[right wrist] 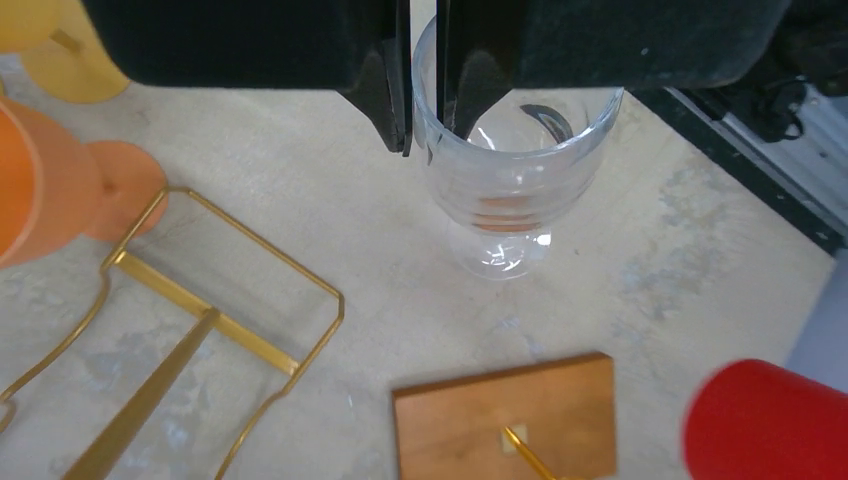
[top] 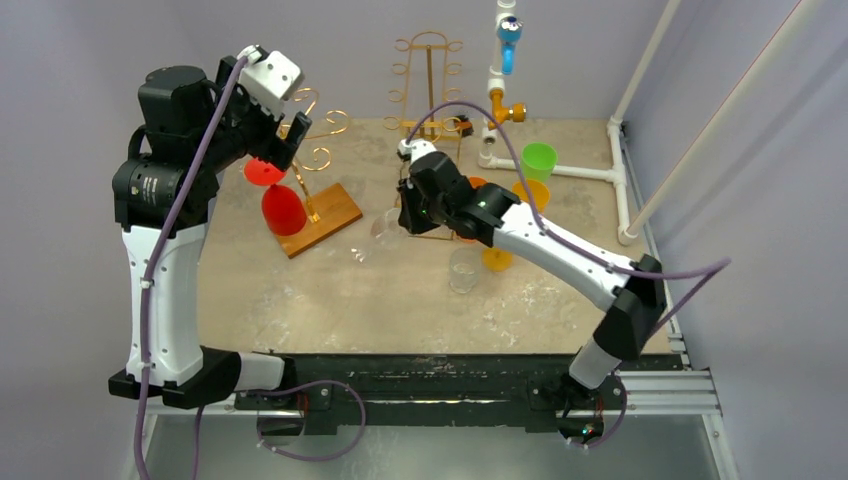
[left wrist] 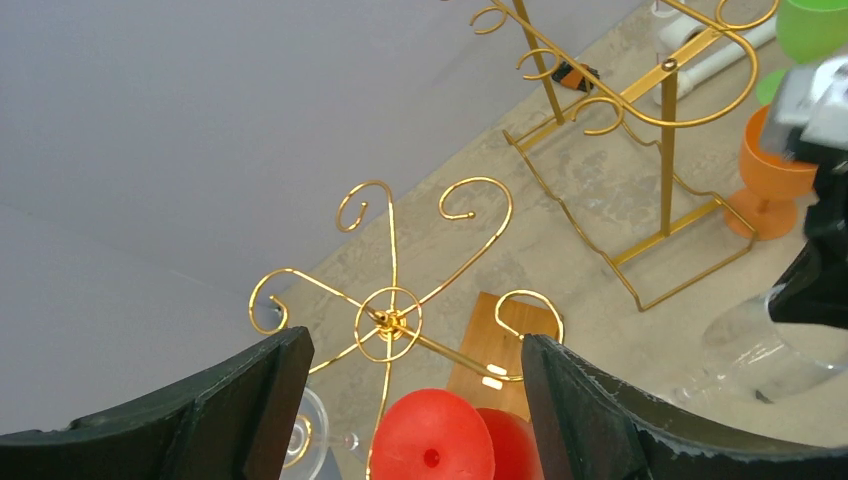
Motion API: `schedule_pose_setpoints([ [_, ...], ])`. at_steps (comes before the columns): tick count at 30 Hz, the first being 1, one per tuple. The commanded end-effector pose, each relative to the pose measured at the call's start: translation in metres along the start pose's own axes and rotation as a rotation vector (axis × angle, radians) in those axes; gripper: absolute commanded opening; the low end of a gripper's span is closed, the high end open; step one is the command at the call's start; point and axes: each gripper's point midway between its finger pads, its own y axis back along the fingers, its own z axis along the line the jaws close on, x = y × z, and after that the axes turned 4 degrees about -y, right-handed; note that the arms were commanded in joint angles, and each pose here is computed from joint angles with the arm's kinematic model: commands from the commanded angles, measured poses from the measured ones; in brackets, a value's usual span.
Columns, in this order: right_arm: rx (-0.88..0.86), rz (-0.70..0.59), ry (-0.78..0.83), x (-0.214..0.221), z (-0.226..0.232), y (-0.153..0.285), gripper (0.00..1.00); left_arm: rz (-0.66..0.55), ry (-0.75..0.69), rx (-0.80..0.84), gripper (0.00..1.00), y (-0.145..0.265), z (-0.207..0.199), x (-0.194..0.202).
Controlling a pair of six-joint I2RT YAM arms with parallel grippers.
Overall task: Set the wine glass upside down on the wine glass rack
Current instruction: Turn the wine glass upside down at the wine rack.
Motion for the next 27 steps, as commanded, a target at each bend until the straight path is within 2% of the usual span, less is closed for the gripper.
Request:
schedule_pose_setpoints([
  [1,-0.126,-0.33,-0.01,-0.093,0.025,0.093,0.0,0.068,0.122,-0.002,0.81,0.016,-0.011,0.015],
  [8,-0.179,-0.632,-0.027,-0.15,0.024,0.192,0.0,0.063,0.157,0.156,0.8,0.017,-0.045,0.021],
  [11,-0.217,-0.732,-0.043,-0.165,0.026,0.221,0.0,0.055,0.18,0.247,0.89,0.017,-0.064,0.023],
  [13,-0.234,-0.772,-0.053,-0.172,0.027,0.231,0.0,0.04,0.19,0.311,0.96,0.018,-0.076,0.022],
  [17,-0.25,-0.823,-0.076,-0.182,0.029,0.241,0.0,0.006,0.21,0.409,0.99,0.021,-0.095,0.018],
  [22,-0.32,-0.848,-0.094,-0.188,0.041,0.247,0.0,-0.024,0.263,0.477,0.99,0.016,-0.108,0.014],
  [27,-0.387,-0.87,-0.108,-0.189,0.05,0.253,0.0,-0.042,0.297,0.467,0.93,0.002,-0.106,0.014],
])
